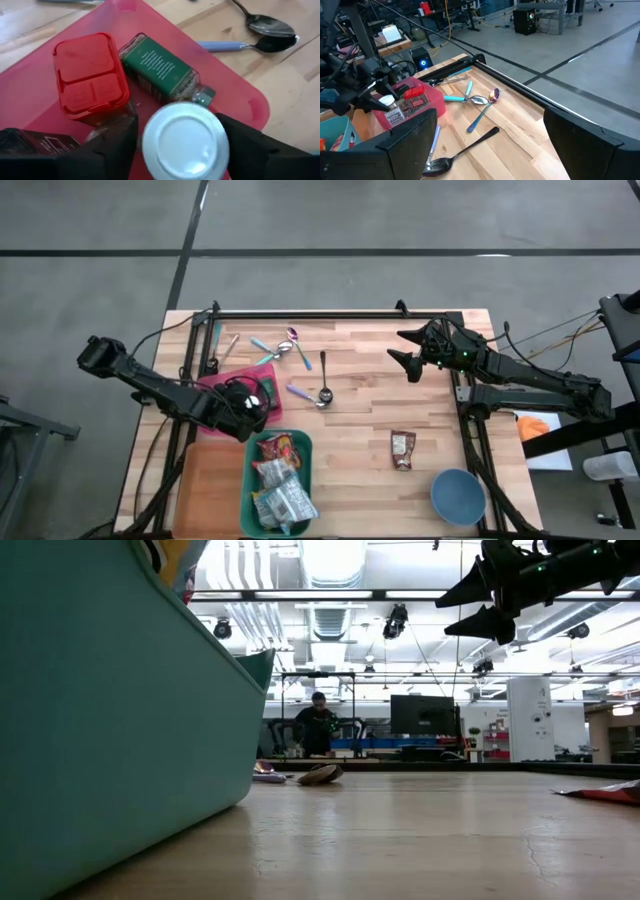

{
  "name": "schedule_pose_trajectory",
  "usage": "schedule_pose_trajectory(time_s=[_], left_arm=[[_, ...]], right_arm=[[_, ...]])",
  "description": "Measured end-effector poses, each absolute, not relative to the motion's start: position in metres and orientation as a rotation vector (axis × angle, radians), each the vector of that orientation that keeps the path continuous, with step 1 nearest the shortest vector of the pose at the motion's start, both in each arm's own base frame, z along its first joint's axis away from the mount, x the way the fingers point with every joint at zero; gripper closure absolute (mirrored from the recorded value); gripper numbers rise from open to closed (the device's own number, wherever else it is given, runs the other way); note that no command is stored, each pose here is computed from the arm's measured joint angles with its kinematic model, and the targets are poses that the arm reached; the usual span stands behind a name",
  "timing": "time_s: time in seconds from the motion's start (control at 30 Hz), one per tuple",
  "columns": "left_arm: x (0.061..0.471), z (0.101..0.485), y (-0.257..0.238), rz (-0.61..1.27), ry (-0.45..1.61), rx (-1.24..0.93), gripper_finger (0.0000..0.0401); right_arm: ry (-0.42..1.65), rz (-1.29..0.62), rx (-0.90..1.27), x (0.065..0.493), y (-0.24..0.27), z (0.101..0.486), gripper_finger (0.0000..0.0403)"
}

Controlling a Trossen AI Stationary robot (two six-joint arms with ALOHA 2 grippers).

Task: Pick & Place Food Item
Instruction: Put the white seasoning bottle into the pink bin, then put the orange seasoning pack into the pink bin

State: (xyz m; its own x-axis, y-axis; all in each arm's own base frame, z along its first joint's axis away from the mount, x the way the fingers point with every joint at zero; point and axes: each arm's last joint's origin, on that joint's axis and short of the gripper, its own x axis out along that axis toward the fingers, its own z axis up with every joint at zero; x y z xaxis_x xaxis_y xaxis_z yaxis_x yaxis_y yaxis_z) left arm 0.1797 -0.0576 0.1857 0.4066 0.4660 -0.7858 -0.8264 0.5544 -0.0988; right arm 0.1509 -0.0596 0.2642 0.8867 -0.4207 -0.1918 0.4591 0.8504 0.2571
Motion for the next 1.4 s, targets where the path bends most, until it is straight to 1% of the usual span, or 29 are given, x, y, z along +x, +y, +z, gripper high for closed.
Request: schedule_pose_trajectory(time_s=[0.23,0.43,0.9,1.17,1.27,1.4], left_arm=[[0.181,0.187,-0.058,0.871,0.760,-0.569,0.0080],[0.178,0.198,-0.056,0.850,0.701,-0.593,0.0052],[0.164,0.229,-0.047,0.747,0.612,-0.602,0.0049],[0.172,0.268,-0.036,0.609,0.486,-0.479,0.0049],[0.175,0.276,-0.030,0.595,0.427,-0.451,0.0049],[0.179,0.280,-0.020,0.618,0.382,-0.489,0.0049]], right_arm=[[0.130,-0.465,0.303,0.151,-0.060,0.264,0.0039],[0.130,-0.465,0.303,0.151,-0.060,0.264,0.0039],[0.130,-0.465,0.303,0.151,-0.060,0.264,0.0039],[0.130,-0.465,0.303,0.151,-0.060,0.264,0.0039],[0.130,-0.464,0.302,0.151,-0.060,0.264,0.0039],[0.130,-0.465,0.303,0.151,-0.060,0.264,0.0039]])
